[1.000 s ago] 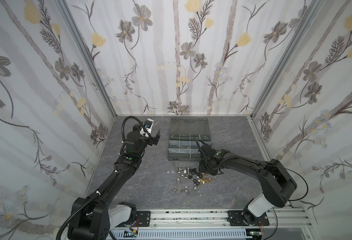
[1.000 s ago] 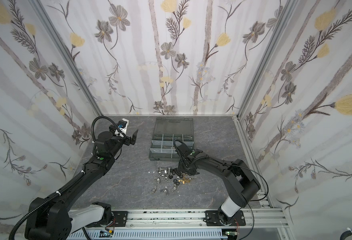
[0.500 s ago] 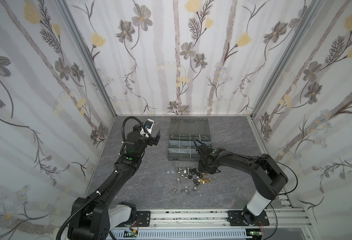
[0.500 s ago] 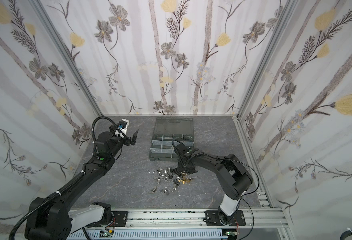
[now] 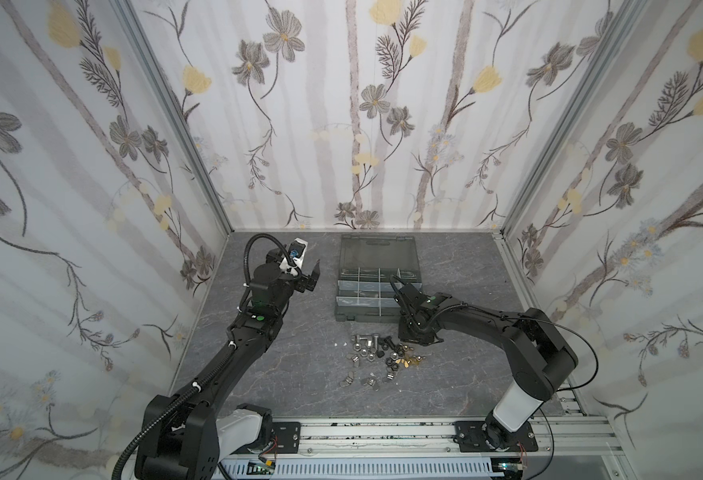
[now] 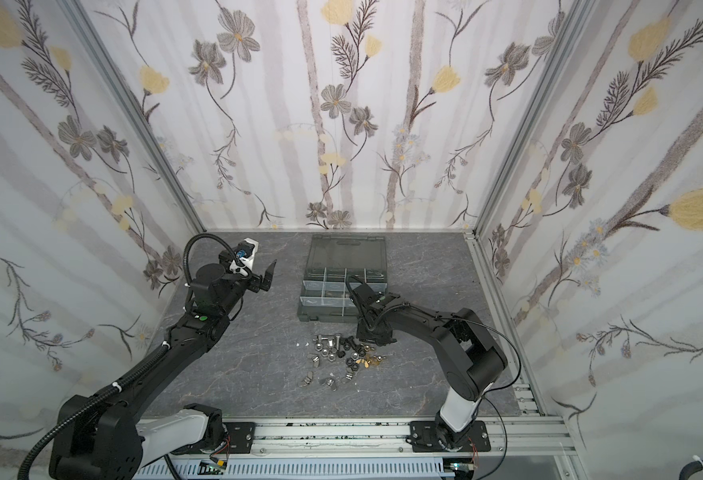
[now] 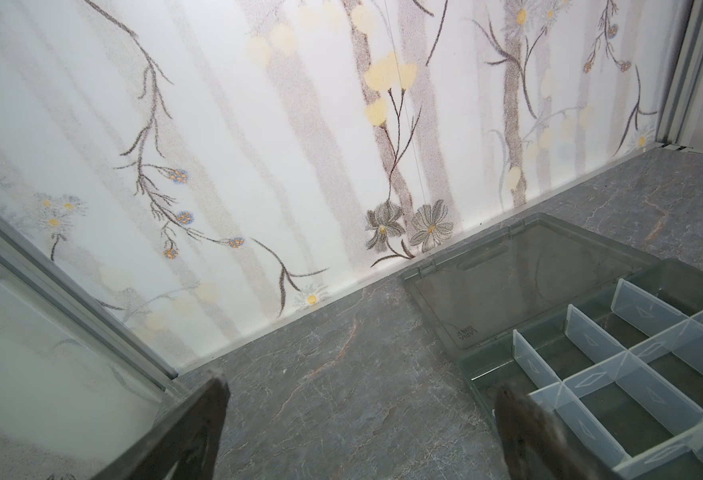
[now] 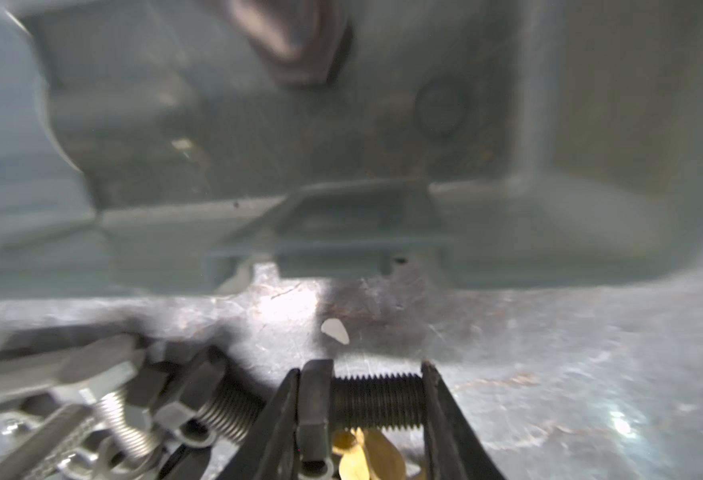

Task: Sort the screws and nuts into containers
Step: 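Carry the black bolt into the organizer and release it with the right gripper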

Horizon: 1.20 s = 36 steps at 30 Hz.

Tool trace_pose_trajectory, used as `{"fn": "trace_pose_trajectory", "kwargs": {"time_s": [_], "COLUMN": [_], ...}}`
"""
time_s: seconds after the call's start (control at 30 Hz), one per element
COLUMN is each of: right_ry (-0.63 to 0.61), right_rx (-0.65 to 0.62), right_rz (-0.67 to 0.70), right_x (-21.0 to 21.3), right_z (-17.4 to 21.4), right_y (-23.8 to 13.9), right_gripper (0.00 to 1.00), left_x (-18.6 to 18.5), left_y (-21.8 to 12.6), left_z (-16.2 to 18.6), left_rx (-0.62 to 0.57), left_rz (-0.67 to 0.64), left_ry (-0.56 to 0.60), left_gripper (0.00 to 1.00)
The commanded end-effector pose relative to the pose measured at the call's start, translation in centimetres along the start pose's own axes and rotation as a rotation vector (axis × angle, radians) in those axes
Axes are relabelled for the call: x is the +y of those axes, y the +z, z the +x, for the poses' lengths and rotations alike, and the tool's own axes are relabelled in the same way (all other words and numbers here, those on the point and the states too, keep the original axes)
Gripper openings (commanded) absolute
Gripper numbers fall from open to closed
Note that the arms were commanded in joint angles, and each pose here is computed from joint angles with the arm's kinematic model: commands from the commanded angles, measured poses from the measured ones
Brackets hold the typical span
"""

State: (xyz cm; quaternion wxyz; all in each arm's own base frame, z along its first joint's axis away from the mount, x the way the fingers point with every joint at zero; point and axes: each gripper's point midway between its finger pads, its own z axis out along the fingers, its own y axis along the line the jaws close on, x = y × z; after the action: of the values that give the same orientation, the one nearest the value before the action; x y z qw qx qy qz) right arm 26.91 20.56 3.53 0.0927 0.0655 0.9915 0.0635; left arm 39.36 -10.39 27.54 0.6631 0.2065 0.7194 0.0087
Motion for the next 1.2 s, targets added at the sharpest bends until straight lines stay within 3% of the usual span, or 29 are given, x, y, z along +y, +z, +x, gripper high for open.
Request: {"fn": "trace_pose_trajectory", "kwargs": {"time_s": [0.0,0.27,0.53,0.9,1.17], "right_ry": [-0.014,-0.040,-0.108,-0.139,-0.147], "right_rx": [-0.055,-0.121,-0.133,-0.101,-0.089], "right_rz": [0.018,0.030,0.065,0.062,0.069], "right_x": [-0.3,-0.2,-0.4,-0.4,-0.7], "right_z": [-1.7,-5.7,-9.4,-9.6,-9.4], "right_y": [-1.8,-4.0,-3.5,-1.2,-0.6], "right_gripper": [0.31,0.32,0.32,0.33,0.41], "left_x": [0.1,0.3,0.4,0.4,0.4], "left_y": [-0.1,-0.4,-0.5,-0.6,-0.5], "left_z": [-0.6,-0.9,-0.9,-0.7,-0.6], "left_rx": [-0.023,-0.031,-0.033,-0.027,-0.024], "left_rz": [-0.003,-0.009,-0.020,-0.024,-0.023], "left_ry": [0.015,0.020,0.031,0.041,0.042], "left_gripper": [1.00,1.00,1.00,1.00,1.00]}}
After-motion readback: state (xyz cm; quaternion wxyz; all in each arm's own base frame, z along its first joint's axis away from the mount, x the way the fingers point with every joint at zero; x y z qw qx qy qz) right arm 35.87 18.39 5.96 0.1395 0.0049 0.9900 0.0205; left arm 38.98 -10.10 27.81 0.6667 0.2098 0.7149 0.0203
